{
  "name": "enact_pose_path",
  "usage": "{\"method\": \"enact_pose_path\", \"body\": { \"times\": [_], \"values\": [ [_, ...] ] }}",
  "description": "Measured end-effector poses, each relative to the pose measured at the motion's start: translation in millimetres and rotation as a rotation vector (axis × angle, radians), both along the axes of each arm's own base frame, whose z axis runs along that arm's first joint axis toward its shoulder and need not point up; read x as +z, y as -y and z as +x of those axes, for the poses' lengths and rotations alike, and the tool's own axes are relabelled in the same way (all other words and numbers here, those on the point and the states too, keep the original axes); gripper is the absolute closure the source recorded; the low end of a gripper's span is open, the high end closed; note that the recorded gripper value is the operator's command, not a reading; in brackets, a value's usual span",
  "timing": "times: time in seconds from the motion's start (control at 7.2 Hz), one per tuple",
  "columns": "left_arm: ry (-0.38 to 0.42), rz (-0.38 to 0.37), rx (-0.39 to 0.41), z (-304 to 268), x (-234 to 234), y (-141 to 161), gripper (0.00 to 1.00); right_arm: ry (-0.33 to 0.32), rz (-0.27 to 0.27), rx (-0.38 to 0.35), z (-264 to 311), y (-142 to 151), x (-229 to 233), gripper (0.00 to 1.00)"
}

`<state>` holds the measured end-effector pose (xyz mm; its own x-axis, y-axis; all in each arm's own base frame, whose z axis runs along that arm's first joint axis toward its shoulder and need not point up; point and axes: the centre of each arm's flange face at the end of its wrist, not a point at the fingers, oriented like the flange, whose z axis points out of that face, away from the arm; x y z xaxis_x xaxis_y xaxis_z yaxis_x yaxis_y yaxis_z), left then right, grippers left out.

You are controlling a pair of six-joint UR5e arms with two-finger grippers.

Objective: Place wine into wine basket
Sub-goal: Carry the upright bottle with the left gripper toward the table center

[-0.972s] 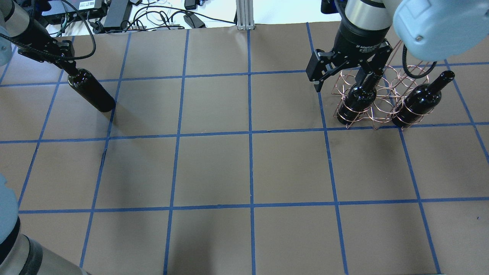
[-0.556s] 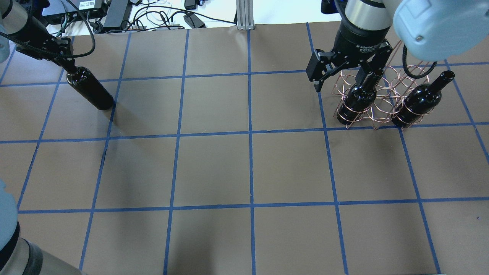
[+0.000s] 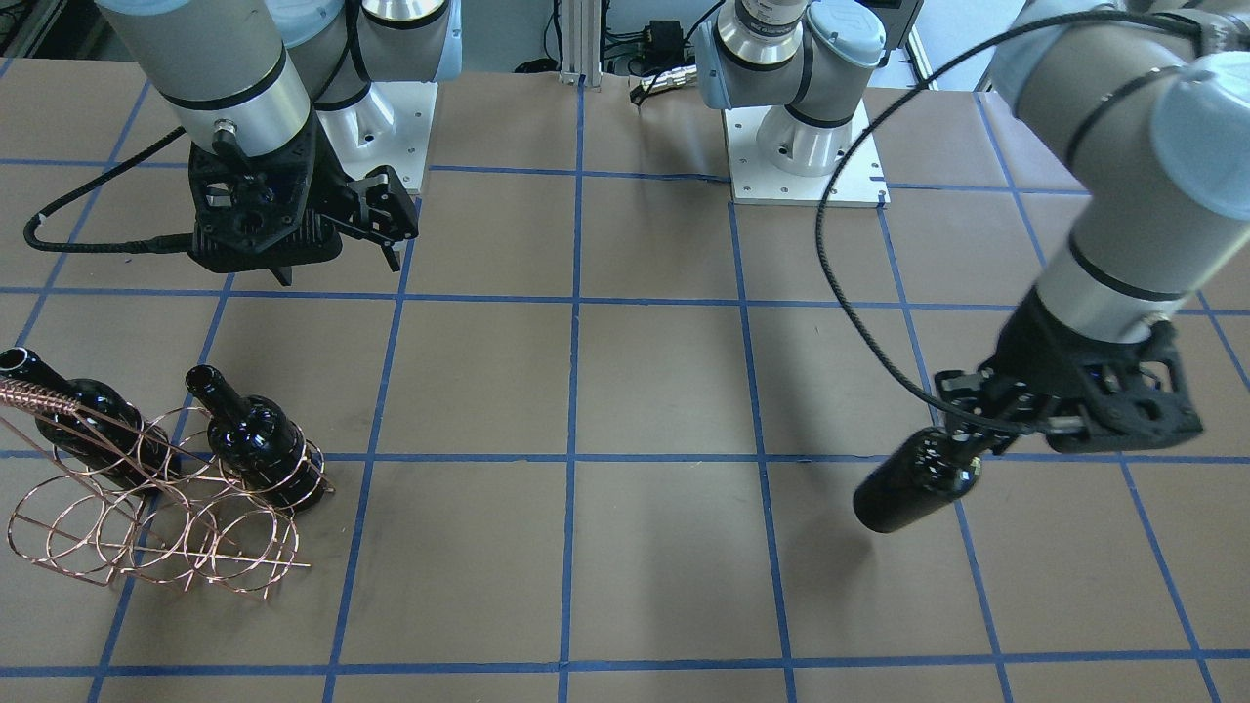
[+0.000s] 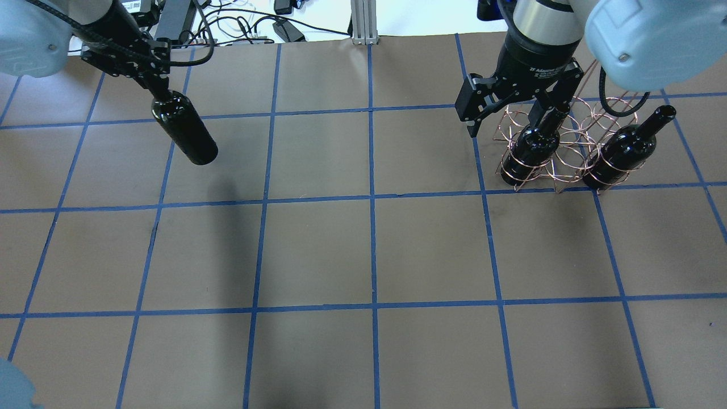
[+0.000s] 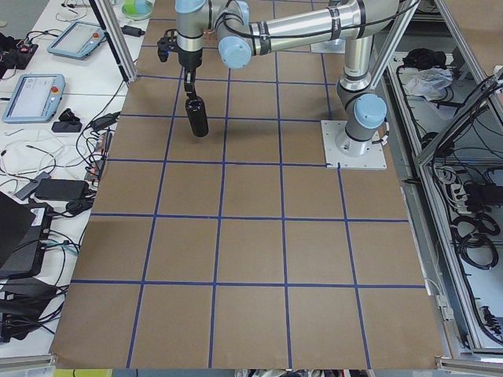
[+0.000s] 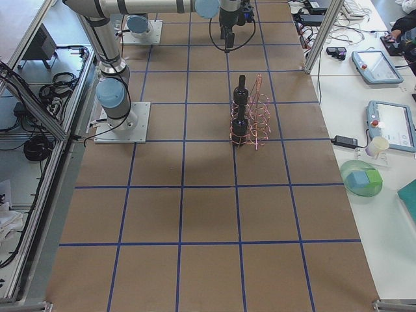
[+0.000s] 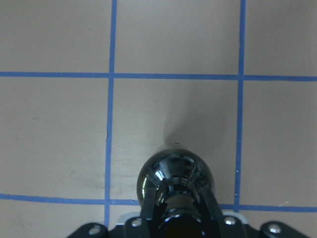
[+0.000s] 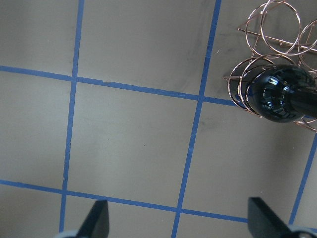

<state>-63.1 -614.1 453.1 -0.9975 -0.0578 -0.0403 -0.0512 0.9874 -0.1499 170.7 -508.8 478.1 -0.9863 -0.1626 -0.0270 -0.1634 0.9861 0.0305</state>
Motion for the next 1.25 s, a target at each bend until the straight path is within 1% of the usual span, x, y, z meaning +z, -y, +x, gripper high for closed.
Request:
{"method": "enact_pose_path", "body": {
  "times": [0.14, 0.28, 0.56, 0.69, 0.83, 1.11, 1.25],
  "values": [
    [-0.016, 0.009, 0.041, -50.0, 5.2, -18.0, 1.00, -0.001, 0.000, 0.000, -0.1, 0.0, 0.1, 0.00],
    [-0.036, 0.013, 0.101, -85.5, 6.2, -32.5, 1.00, -0.001, -0.001, 0.000, -0.2, -0.1, 0.2, 0.00],
    [-0.068, 0.031, 0.244, -145.3, -2.9, -68.7, 1.00, -0.002, 0.000, 0.001, -0.2, -0.2, 0.2, 0.00],
    [-0.080, 0.037, 0.333, -171.6, -14.2, -89.3, 1.00, -0.002, 0.000, 0.001, -0.2, -0.2, 0.1, 0.00],
    [-0.095, 0.031, 0.409, -191.5, -22.7, -103.4, 1.00, -0.002, 0.000, 0.001, -0.2, -0.2, 0.0, 0.00],
    [-0.115, 0.026, 0.500, -224.9, -34.3, -122.8, 1.00, -0.001, 0.000, -0.004, -0.1, 0.0, -0.1, 0.00],
    [-0.112, 0.033, 0.520, -238.4, -42.6, -129.3, 1.00, 0.000, 0.001, -0.004, 0.0, 0.0, -0.2, 0.00]
  ]
}}
